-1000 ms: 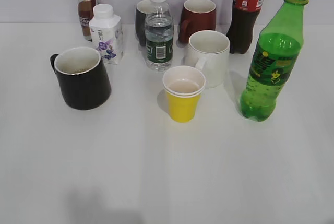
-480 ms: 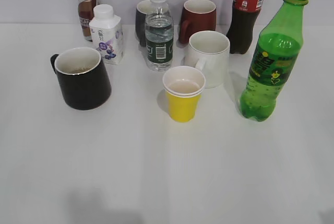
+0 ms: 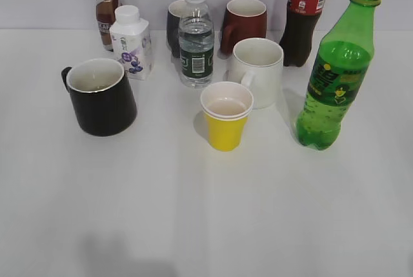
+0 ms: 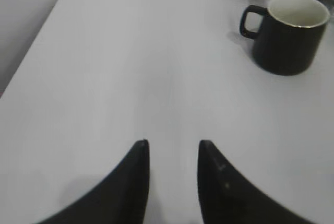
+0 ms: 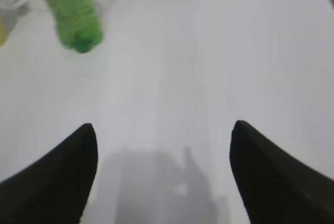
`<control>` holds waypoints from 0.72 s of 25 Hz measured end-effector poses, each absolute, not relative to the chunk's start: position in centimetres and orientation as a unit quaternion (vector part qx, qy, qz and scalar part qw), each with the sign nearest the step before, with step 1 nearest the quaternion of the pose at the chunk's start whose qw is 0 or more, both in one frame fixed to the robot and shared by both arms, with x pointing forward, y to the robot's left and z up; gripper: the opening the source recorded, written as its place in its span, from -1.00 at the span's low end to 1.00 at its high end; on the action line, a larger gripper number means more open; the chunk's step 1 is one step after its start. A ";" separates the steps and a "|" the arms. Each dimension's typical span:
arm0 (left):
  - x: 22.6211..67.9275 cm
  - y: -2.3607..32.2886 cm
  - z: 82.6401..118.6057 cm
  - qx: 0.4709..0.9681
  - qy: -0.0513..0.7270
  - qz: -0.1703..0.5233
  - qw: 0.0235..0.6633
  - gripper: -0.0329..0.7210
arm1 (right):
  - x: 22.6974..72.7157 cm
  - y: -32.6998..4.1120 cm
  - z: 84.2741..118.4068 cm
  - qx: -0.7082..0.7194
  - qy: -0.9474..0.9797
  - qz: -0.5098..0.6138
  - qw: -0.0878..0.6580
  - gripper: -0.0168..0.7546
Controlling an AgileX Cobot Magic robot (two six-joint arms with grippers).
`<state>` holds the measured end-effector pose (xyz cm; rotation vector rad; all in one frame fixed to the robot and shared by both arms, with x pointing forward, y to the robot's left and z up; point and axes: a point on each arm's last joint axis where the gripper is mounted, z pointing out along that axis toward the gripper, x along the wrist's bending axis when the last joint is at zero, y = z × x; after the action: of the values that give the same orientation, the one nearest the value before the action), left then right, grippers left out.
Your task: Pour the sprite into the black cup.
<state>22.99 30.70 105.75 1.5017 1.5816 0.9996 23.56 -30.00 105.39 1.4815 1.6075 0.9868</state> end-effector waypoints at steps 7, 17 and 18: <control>23.0 30.7 105.8 0.582 0.615 0.389 0.362 -0.29 | 23.4 -30.0 105.4 0.585 0.612 0.380 0.373 0.58; 23.0 30.7 105.8 0.582 0.615 0.389 0.362 -0.29 | 23.4 -30.0 105.4 0.586 0.611 0.379 0.374 0.58; 23.0 30.7 105.8 0.582 0.615 0.389 0.362 -0.29 | 23.4 -30.0 105.4 0.586 0.611 0.379 0.374 0.58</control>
<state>22.99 30.70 105.75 1.4996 1.5840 1.0025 23.40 -29.99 105.39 1.5003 1.5651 0.9717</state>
